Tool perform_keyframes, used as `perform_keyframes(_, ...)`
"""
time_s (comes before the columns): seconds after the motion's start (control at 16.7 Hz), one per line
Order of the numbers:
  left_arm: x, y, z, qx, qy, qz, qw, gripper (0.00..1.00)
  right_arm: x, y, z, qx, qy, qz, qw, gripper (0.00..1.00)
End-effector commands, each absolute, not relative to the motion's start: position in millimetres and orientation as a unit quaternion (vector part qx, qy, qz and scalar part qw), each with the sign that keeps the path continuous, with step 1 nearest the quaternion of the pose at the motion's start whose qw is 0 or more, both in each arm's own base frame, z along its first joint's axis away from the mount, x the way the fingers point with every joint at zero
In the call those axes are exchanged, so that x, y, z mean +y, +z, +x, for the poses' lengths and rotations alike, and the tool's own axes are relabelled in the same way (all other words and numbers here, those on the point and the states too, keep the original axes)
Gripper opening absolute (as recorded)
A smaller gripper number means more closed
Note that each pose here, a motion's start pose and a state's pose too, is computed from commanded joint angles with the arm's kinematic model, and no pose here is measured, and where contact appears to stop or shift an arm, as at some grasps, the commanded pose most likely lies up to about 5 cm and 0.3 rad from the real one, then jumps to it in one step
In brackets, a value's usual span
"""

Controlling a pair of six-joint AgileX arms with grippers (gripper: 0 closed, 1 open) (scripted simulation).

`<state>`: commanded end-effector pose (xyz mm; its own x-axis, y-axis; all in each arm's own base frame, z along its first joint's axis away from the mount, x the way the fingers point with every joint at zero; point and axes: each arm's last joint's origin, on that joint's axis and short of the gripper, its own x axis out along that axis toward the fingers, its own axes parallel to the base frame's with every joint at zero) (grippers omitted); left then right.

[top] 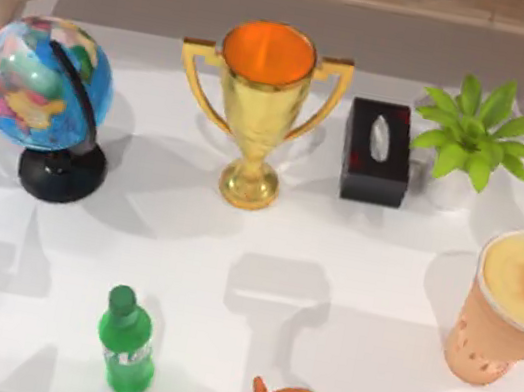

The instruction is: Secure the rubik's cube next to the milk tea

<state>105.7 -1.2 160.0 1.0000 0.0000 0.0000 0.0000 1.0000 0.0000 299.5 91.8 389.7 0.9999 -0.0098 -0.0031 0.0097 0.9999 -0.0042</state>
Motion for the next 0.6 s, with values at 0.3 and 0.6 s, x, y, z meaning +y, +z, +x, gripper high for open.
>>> perform_keyframes(0.3,-1,160,106,0.000,0.000,0.000,1.000,1.00,143,392,366,-0.001,-0.005,0.000,1.000,1.00)
perform_keyframes(0.6,-1,160,106,0.000,0.000,0.000,1.000,1.00,157,387,381,0.000,-0.005,0.000,1.000,1.00)
